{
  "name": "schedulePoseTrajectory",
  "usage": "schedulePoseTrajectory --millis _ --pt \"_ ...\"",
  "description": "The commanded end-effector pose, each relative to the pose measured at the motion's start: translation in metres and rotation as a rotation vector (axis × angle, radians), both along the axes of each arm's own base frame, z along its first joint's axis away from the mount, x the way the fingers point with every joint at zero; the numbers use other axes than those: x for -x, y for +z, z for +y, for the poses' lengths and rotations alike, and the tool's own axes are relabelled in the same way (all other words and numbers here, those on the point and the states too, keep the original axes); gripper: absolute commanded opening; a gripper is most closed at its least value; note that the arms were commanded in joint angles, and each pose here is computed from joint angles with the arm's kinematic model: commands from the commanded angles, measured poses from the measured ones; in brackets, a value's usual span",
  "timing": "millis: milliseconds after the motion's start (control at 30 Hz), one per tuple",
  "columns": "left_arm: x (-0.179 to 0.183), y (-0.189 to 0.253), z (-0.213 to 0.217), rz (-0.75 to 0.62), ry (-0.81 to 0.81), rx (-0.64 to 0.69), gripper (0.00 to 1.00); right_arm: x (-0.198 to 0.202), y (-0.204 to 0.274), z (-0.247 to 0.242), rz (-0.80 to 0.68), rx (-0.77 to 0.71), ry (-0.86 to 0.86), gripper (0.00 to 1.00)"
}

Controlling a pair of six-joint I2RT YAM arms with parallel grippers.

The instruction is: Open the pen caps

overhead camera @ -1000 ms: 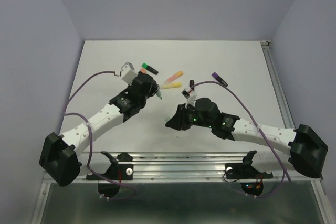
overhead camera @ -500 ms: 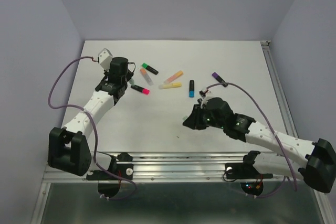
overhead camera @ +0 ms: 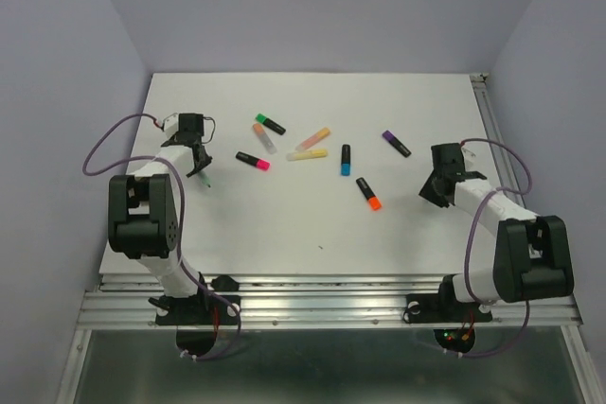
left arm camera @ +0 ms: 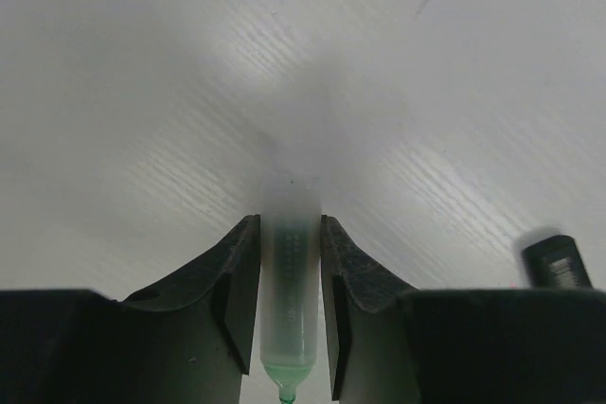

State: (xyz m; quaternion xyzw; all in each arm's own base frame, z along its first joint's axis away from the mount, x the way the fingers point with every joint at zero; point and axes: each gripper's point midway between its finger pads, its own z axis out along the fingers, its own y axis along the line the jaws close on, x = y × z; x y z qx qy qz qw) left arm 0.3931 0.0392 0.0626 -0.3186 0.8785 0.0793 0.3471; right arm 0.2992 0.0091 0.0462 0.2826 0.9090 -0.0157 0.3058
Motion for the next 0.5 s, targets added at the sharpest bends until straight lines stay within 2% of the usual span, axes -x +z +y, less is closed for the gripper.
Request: schedulePoseTrajectory --millis 0,100,167,200,267,333,433,467 --pt "-0.006 0.004 0.005 0.035 -0.023 -0.035 0.00 -0.009 -0.001 -0.022 0.053 0.076 -0.060 0.02" --pt "-0.007 -0.005 0.014 0.056 -0.003 -0.036 0.00 -0.010 -0.010 -0.028 0.078 0.096 -0.094 0.10" --pt "-0.005 -0.015 0.017 0.092 0.007 -0.041 0.05 -0.010 -0.014 -0.028 0.093 0.095 -0.091 0.13" --pt "-0.007 -0.015 0.019 0.092 0.019 -0.042 0.09 -0.009 -0.016 -0.029 0.101 0.099 -0.092 0.14" --pt "-0.005 -0.020 0.019 0.114 0.022 -0.040 0.27 -0.009 -0.017 -0.030 0.110 0.105 -0.097 0.24" --pt "-0.007 -0.018 0.017 0.104 0.011 -0.025 0.35 -0.009 -0.016 -0.029 0.107 0.099 -0.094 0.42" --pt "-0.006 -0.017 0.013 0.093 0.002 -0.005 0.49 -0.008 -0.014 -0.026 0.100 0.081 -0.085 0.55" --pt "-0.006 -0.013 0.012 0.081 -0.001 -0.002 0.53 -0.009 -0.011 -0.025 0.089 0.077 -0.082 0.57"
